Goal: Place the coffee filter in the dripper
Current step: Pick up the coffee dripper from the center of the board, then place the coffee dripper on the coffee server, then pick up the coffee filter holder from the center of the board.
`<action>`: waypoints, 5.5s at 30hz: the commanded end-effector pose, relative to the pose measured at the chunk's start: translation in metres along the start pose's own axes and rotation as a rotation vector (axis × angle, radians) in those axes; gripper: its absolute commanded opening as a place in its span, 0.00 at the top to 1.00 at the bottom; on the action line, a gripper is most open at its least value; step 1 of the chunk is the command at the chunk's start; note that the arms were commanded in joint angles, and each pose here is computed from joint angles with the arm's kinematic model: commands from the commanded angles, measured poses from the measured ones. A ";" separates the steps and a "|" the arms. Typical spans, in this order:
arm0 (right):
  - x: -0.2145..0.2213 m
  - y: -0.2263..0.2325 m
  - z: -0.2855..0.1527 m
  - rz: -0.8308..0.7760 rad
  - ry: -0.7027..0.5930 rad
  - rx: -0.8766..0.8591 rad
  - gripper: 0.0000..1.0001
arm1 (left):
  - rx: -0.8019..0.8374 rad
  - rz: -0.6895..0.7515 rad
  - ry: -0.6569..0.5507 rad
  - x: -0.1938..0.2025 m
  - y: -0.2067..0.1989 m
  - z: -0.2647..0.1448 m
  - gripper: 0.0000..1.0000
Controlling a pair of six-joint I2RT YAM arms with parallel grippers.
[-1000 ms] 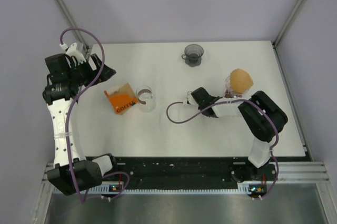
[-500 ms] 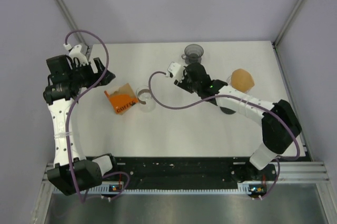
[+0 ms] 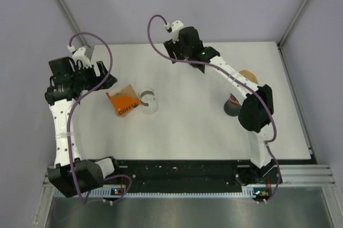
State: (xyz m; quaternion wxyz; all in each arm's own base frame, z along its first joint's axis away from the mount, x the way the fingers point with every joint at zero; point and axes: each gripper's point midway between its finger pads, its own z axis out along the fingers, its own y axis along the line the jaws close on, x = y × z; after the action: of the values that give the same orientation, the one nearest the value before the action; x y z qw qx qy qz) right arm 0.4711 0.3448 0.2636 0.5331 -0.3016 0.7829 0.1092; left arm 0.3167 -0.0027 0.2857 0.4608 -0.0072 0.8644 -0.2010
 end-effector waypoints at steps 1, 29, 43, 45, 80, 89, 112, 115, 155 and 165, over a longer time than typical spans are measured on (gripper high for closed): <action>0.037 -0.053 0.033 0.136 0.137 0.166 0.34 | -0.005 0.038 -0.013 0.000 0.004 -0.001 0.16; 0.134 -0.192 0.120 0.452 0.151 0.552 0.43 | 0.031 0.006 0.023 0.012 0.008 0.011 0.18; 0.129 -0.174 0.110 0.454 0.177 0.433 1.00 | 0.040 0.008 0.024 0.012 0.007 0.011 0.18; 0.105 -0.166 0.101 0.469 0.144 0.371 1.00 | 0.045 0.012 0.021 0.011 0.006 0.010 0.18; 0.001 0.150 -0.019 0.421 0.206 -0.669 1.00 | 0.025 0.020 -0.013 0.008 0.008 -0.001 0.18; 0.016 0.155 -0.006 0.404 0.249 -0.625 1.00 | 0.024 0.018 -0.011 0.009 0.010 0.000 0.18; 0.015 0.173 -0.011 0.340 0.275 -0.631 0.78 | 0.009 0.028 -0.001 0.014 0.016 0.003 0.18; 0.007 0.169 -0.015 0.332 0.254 -0.624 0.70 | -0.038 0.034 0.010 0.016 0.026 0.005 0.17; -0.056 0.111 -0.099 0.176 0.048 -0.448 0.42 | -0.263 -0.008 0.432 0.103 0.103 0.068 0.81; -0.056 0.163 -0.130 -0.055 -0.078 -0.593 0.43 | -0.251 0.279 0.462 0.115 0.099 0.026 1.00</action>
State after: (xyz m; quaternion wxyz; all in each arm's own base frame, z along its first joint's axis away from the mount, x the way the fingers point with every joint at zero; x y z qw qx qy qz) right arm 0.3286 0.4099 0.2909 0.3858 -0.3903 0.7793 0.3024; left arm 0.3098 0.0531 0.1317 0.2517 0.0265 0.9658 -0.0571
